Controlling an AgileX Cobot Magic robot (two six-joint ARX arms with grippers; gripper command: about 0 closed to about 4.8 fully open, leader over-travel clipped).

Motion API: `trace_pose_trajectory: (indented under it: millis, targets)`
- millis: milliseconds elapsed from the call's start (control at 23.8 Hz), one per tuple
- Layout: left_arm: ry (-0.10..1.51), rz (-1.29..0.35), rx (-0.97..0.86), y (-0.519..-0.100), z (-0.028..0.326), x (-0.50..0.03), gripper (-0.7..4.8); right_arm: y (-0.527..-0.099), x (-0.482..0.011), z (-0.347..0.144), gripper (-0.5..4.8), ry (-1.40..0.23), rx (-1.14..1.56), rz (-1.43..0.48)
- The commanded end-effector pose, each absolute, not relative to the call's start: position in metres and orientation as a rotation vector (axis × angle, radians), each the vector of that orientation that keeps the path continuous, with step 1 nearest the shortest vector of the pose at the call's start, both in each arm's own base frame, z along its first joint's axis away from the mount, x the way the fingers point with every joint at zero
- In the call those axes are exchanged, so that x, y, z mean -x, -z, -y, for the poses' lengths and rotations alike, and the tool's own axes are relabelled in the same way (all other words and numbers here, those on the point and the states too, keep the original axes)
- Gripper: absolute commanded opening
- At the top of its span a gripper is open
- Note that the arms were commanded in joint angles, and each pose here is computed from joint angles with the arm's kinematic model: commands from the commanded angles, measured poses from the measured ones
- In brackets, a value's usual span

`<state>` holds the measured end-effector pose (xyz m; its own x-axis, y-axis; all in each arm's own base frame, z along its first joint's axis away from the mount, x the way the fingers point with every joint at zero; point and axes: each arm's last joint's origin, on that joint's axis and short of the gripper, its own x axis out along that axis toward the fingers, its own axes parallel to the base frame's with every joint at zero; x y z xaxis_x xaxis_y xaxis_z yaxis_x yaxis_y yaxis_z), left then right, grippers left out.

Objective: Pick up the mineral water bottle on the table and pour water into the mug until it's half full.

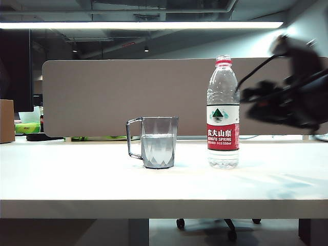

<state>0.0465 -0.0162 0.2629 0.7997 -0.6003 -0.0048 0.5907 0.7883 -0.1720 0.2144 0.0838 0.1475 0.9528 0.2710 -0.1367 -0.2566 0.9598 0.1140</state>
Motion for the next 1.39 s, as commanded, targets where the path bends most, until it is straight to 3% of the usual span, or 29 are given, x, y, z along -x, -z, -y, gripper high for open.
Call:
trace_pose_trajectory:
  millis: [42,966,1386]
  targets:
    - [0.645,-0.042,0.152,-0.266,0.016,-0.046,-0.05,-0.156,-0.191,-0.075,-0.03,-0.276,-0.110,-0.086]
    - [0.645,-0.038,0.150,-0.266,0.016,-0.045,-0.05,-0.173,-0.121,-0.034,-0.01,-0.094,-0.114,-0.056]
    - [0.645,-0.038,0.150,-0.266,0.016,-0.045,-0.05,-0.157,-0.107,-0.015,-0.01,0.036,-0.083,-0.218]
